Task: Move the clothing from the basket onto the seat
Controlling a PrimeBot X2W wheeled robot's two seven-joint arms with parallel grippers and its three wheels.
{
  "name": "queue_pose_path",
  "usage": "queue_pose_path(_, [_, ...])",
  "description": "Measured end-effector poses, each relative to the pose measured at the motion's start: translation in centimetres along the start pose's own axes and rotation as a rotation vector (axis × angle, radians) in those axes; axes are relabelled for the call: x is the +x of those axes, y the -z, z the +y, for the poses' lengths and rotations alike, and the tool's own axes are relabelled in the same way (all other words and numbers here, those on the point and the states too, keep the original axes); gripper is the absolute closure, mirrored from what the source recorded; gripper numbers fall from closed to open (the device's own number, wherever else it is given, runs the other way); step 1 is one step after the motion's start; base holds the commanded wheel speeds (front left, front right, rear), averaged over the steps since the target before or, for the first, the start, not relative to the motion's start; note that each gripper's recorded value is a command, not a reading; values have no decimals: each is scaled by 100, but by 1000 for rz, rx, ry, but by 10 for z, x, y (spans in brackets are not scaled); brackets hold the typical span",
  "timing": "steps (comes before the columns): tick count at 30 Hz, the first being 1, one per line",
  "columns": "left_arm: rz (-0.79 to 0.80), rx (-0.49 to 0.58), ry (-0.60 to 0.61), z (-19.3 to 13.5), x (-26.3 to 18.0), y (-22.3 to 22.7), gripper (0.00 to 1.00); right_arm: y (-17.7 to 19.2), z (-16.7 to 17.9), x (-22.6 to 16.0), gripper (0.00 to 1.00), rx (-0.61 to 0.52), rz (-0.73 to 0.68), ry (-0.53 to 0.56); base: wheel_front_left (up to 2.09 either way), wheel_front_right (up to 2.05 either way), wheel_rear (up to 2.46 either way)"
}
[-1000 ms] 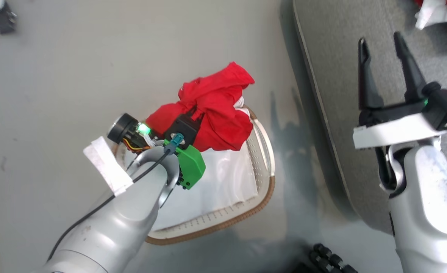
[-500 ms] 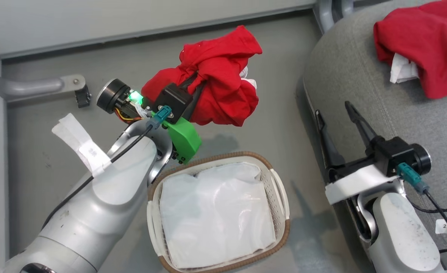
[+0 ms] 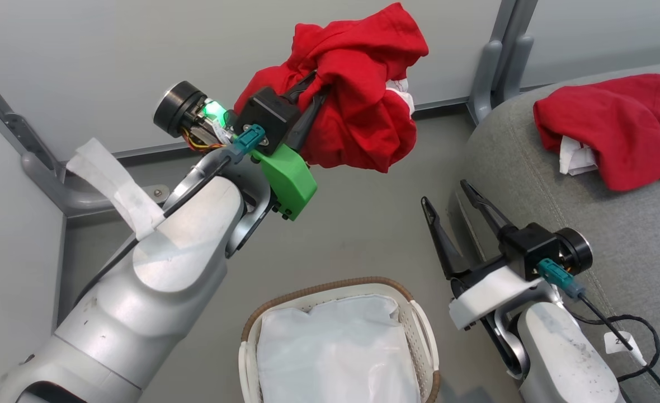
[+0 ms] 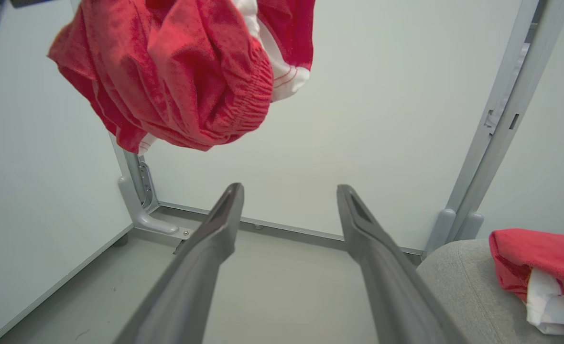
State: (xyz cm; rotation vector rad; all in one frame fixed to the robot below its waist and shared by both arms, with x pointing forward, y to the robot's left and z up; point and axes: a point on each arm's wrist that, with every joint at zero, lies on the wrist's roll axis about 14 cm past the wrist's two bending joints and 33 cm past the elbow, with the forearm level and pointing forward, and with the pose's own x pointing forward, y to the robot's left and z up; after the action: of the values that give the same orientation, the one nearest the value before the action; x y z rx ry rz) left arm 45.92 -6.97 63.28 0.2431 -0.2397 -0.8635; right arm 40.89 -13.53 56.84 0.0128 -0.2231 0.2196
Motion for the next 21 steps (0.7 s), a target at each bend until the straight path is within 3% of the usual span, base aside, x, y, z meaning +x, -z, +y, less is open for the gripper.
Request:
queue_pose_path(11, [-49,23,5,-7,-8,-33,100,-23,35,16,0,-24,-59,-116,0,0,0])
queue_pose_path(21, [-38,1,26,-20,-16,-31,100,-52,40,32,0,-6,-139,-138,0,0,0])
